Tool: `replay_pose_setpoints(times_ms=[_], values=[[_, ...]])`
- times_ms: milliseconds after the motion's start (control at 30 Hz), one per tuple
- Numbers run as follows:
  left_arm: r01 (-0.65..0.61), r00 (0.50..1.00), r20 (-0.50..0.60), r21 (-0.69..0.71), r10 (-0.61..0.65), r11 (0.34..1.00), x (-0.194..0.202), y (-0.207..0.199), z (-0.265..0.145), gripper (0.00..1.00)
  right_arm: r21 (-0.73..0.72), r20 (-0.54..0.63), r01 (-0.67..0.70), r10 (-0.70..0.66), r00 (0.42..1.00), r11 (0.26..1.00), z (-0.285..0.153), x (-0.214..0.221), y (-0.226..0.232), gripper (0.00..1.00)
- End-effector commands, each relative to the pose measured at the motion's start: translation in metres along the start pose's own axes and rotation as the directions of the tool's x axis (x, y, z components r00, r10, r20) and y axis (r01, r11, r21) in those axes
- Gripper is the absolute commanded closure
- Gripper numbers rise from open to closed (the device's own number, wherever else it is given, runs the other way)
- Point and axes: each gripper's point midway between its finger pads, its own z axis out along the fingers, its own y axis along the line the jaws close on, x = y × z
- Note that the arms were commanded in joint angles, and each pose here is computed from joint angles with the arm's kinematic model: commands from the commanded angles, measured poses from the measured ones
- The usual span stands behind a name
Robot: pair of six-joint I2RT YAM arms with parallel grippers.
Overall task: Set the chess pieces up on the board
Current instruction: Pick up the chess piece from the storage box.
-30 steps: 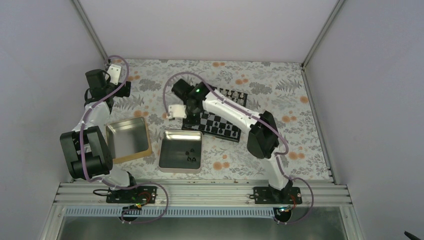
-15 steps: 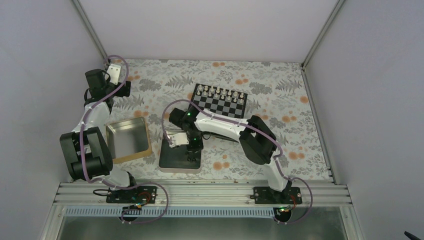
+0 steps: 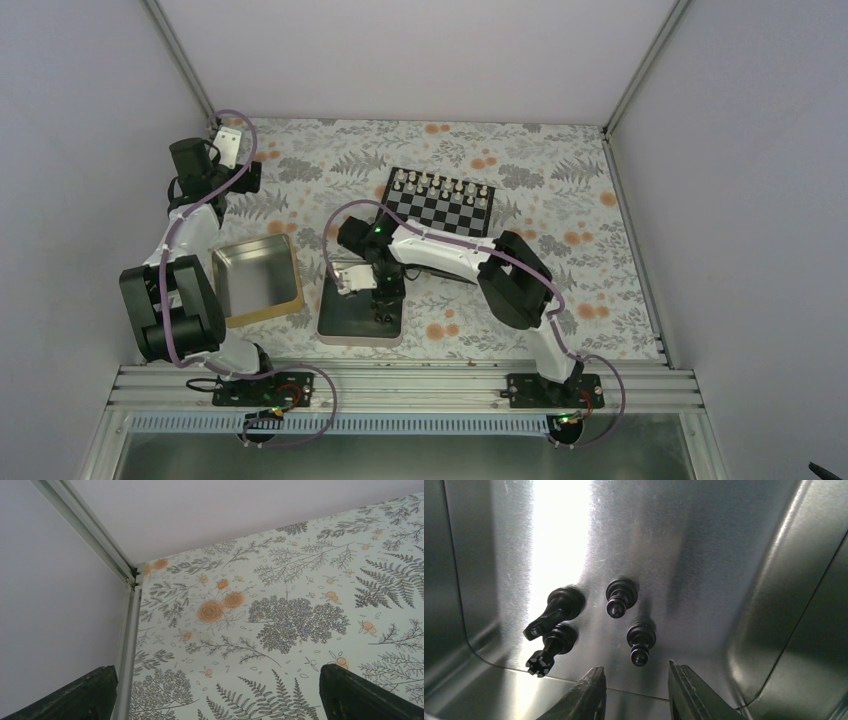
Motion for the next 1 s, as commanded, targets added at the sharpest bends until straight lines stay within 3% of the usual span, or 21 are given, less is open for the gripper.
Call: replay_pose_setpoints(times_ms=[0,300,633,767,967], values=[[0.007,0.999,0.032,0.004,-0.007,1.0,-0.008,0.002,-0.007,0.0,0.016,0.018,0.007,-0.007,1.0,1.0,0.0,-0.01,-0.005,0.66],[0.003,1.0,0.024,0.0,-0.003,1.0,-0.003,0.002,-0.006,0.0,-0.005,0.025,0.012,-0.012,1.0,1.0,0.009,-0.018,-0.007,0.68],[0.004,1.0,0.022,0.005,-0.005,1.0,-0.003,0.002,-0.003,0.0,-0.02,0.003,0.009,-0.009,1.0,1.0,0.011,-0.015,-0.006,0.87],[0.004,1.0,0.023,0.006,-0.004,1.0,-0.003,0.002,-0.004,0.0,-0.009,0.008,0.002,-0.002,1.0,1.0,0.003,-0.014,-0.009,0.93],[0.005,1.0,0.026,0.005,-0.005,1.0,-0.005,0.002,-0.004,0.0,0.063,0.043,-0.027,0.024,0.999,0.998,-0.035,-0.014,-0.026,0.94]])
